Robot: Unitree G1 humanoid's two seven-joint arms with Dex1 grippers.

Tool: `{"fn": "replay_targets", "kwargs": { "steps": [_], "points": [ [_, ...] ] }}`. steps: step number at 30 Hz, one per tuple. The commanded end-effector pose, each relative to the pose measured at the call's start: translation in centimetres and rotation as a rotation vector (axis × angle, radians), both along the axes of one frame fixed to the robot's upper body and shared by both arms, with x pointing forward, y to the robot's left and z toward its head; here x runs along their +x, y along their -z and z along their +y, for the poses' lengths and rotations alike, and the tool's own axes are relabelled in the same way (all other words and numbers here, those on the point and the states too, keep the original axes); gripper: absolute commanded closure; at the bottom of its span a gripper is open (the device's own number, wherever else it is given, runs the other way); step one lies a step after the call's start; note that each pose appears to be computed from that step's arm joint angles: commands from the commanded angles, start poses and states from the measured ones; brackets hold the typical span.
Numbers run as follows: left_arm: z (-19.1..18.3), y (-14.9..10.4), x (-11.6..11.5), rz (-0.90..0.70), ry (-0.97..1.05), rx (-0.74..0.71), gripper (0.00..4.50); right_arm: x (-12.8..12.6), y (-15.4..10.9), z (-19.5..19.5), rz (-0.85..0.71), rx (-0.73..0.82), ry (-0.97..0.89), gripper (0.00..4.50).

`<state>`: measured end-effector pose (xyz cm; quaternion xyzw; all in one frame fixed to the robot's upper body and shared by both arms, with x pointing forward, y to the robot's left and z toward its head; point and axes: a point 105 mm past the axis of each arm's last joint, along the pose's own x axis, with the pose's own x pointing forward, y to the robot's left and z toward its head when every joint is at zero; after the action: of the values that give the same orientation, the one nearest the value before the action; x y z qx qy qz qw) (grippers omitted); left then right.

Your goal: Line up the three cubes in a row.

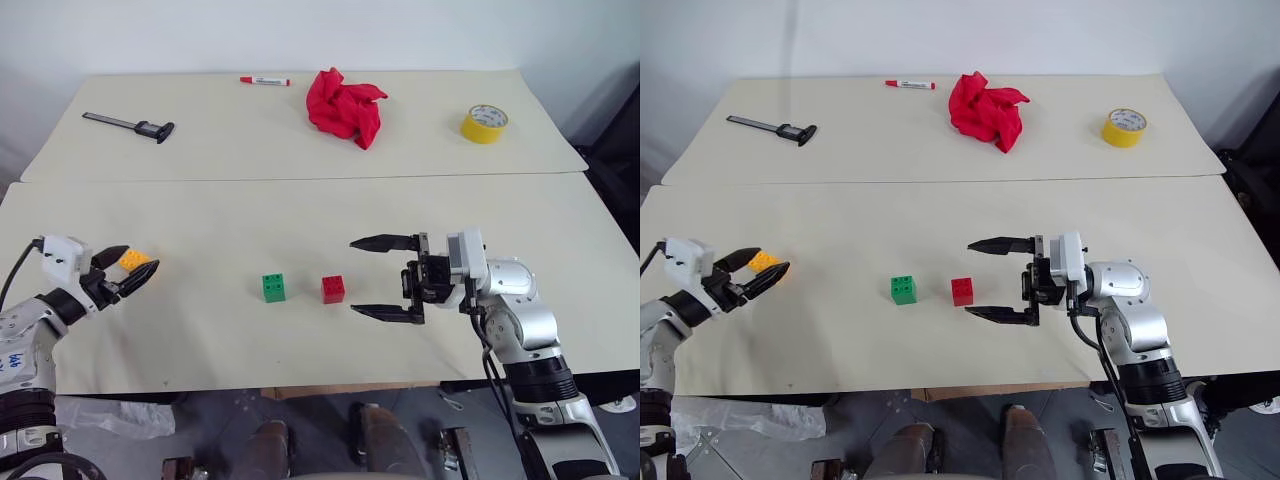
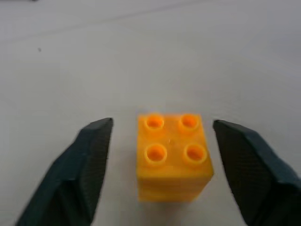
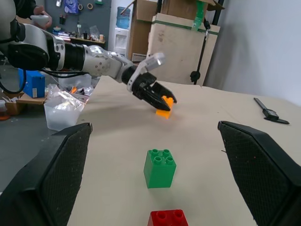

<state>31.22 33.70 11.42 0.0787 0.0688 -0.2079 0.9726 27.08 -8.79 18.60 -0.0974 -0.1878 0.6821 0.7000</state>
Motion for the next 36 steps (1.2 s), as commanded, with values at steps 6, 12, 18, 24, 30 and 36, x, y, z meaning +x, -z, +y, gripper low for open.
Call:
{"fn": "replay_targets", "kwargs": {
  "steps": [6,12,18,24,30,36],
  "points": [
    [-0.2,-2.4,-1.1,-0.046,0.131,0.052,3.0,-0.3,-1.0,-0.7,-0.052,0.014,0.051,0.0],
    [-5.6,-5.3,-1.1,-0.113,0.523,0.16,3.0,-0.1,-0.5,-1.6,-0.043,-0.006,0.073,0.0],
    [-9.1,-2.2,-1.6,-0.005,0.888,0.339,3.0,0.5,-0.3,-2.4,-0.047,-0.036,0.09,0.0],
    [-9.7,-0.5,0.1,0.028,0.952,0.406,3.0,0.3,-0.2,-2.9,-0.049,-0.048,0.109,0.0],
    [-9.8,0.0,0.9,0.059,0.981,0.419,3.0,-0.2,0.4,-3.7,-0.034,-0.057,0.15,0.0],
    [-10.0,0.7,0.4,0.151,1.028,0.385,3.0,-0.4,1.0,-3.8,-0.008,-0.064,0.156,0.0]
  ]
}}
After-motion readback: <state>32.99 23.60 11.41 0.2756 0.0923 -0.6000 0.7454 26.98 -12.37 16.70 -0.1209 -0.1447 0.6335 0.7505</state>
